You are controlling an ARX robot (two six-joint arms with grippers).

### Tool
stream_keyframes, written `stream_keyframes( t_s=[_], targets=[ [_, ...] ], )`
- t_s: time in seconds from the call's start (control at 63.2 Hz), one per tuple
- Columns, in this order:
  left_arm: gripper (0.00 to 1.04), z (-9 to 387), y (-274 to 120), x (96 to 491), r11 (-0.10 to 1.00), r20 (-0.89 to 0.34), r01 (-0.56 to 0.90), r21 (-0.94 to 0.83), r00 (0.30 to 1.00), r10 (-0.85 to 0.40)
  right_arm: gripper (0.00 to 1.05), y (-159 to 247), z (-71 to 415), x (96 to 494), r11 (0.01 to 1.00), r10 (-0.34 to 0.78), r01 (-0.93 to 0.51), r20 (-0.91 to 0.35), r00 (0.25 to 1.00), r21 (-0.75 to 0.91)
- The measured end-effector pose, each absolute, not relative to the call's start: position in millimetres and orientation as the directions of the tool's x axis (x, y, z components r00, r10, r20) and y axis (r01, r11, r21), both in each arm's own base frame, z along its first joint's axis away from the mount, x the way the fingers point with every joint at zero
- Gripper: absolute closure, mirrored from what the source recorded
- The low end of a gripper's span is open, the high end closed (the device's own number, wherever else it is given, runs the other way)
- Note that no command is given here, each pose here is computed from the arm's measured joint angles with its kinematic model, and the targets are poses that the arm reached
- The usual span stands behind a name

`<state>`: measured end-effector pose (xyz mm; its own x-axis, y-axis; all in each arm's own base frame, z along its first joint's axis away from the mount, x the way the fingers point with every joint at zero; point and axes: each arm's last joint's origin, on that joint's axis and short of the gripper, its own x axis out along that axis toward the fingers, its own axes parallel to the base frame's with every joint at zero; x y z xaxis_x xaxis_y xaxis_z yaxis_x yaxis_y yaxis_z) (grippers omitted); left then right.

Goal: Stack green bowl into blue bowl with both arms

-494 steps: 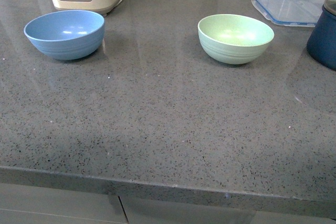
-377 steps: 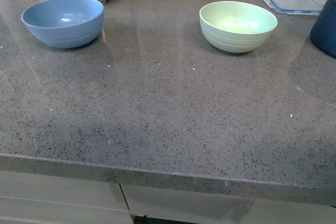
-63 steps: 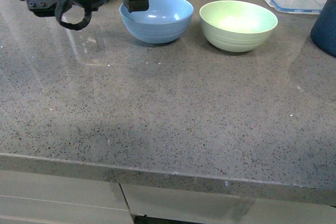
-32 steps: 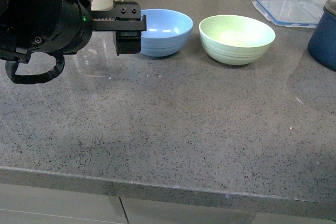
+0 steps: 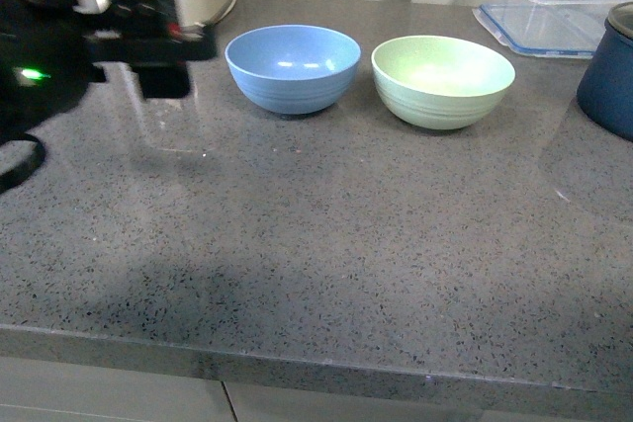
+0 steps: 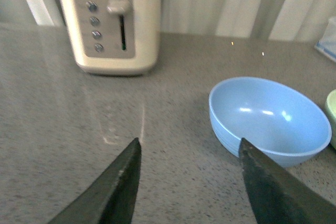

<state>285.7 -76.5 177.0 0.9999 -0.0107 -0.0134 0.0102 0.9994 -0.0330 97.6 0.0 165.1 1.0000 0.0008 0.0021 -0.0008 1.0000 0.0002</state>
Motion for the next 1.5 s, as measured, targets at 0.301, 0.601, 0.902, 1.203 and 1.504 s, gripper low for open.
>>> stream_keyframes(
  t_s=[0.301, 0.601, 0.902, 1.203, 1.504],
  targets=[
    [1.01, 163.8, -37.0, 227.1, 1.000, -0.008, 0.010, -0.010, 1.000, -0.010, 0.10, 0.0, 165.1, 97.6, 1.000, 0.001, -0.001, 0.002, 1.000, 0.000],
    [1.01, 161.3, -15.1, 179.5, 1.000, -0.017, 0.006, -0.007, 1.000, -0.006, 0.10, 0.0, 165.1, 97.6, 1.000, 0.001, -0.001, 0.002, 1.000, 0.000],
    [1.01, 162.5, -0.3, 155.1, 1.000, -0.013, -0.002, -0.008, 1.000, 0.002, 0.10, 0.0, 165.1, 97.6, 1.000, 0.001, -0.001, 0.002, 1.000, 0.000],
    [1.01, 168.6, -0.3, 139.7, 1.000, 0.006, 0.002, -0.007, 1.000, -0.002, 0.10, 0.0, 165.1, 97.6, 1.000, 0.001, -0.001, 0.002, 1.000, 0.000],
    [1.01, 173.0, -0.3, 127.2, 1.000, 0.020, 0.002, -0.007, 1.000, -0.002, 0.10, 0.0, 165.1, 97.6, 1.000, 0.001, -0.001, 0.002, 1.000, 0.000]
  ],
)
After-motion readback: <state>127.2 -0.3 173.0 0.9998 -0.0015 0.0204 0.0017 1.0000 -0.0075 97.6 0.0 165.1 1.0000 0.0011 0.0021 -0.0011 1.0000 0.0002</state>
